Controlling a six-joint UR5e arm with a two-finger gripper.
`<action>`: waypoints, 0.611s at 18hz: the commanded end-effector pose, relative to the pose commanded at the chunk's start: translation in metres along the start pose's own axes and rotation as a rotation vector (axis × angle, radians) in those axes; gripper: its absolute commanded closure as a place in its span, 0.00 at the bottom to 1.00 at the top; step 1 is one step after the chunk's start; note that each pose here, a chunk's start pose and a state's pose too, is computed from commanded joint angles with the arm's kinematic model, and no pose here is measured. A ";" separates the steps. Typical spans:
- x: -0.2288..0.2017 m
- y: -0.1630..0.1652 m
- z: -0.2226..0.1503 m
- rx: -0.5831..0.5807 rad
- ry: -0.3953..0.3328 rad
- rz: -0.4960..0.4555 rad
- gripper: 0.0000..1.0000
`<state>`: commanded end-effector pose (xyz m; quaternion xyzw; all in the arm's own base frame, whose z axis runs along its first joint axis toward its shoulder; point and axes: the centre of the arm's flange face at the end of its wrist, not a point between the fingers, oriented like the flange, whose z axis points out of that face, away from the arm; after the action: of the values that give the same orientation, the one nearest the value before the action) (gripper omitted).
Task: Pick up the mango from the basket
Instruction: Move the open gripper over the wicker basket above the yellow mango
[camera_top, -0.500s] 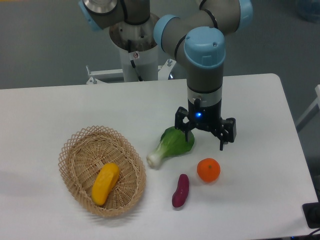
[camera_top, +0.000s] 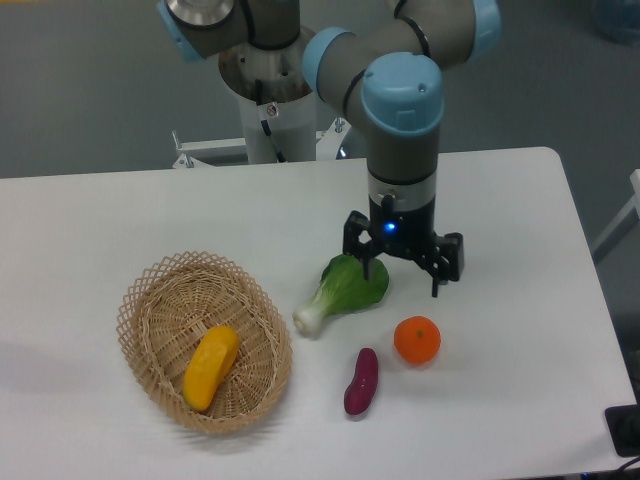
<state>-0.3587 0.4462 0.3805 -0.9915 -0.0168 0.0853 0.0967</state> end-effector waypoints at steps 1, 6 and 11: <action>0.007 0.002 -0.007 0.007 -0.004 0.003 0.00; 0.055 -0.025 -0.002 0.012 0.022 -0.072 0.00; 0.104 -0.067 0.032 0.033 0.039 -0.062 0.00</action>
<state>-0.2627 0.5229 0.3449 -0.9902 -0.0444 0.0634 0.1161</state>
